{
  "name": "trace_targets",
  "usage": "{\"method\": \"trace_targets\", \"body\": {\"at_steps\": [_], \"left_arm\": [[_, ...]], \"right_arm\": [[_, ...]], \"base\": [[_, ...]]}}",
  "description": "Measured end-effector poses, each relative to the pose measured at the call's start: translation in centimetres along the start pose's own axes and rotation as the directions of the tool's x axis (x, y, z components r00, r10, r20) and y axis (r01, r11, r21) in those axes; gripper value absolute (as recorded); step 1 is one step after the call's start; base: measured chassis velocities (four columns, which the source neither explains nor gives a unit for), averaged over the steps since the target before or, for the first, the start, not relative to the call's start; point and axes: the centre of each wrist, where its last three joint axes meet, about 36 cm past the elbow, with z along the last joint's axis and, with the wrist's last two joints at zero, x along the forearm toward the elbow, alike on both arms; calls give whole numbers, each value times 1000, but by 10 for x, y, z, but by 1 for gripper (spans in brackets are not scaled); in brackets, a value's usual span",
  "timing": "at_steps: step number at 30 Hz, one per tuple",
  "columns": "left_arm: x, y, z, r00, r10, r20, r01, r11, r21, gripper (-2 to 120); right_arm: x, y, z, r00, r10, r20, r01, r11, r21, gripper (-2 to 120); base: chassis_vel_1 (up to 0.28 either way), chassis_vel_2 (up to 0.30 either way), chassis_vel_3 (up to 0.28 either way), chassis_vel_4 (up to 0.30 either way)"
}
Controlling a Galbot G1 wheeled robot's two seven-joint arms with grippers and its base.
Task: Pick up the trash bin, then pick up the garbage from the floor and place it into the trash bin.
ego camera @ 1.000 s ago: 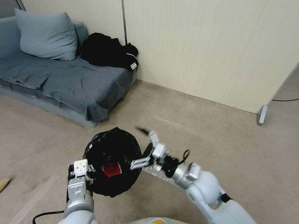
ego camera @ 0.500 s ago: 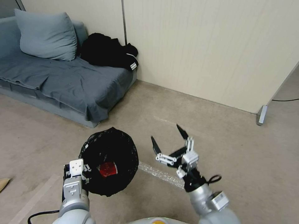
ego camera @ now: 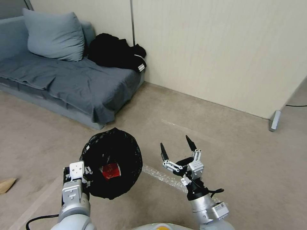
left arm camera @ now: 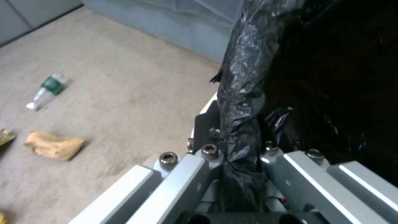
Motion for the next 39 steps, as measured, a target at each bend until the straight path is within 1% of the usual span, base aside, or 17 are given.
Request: {"method": "trace_targets", "body": {"at_steps": [15,23,39], "left_arm": [[6,3,0,1000,-8,-6,8,1000,-2,0],[6,3,-2,1000,-12,0,12,1000,5,0],[6,2,-3,1000,-11,1,11,1000,9,0]], "right_arm": [[-6,-5,4,1000,-13,-10,13,1000,3,100],[-13,-7,2,1000,-14,-9,14,1000,-1,100],[-14,-5,1,1000,-20,-5,20,1000,-4,100]], "base": [[92,91,94,93],[125,118,133,128],[121,124,131,124]]}}
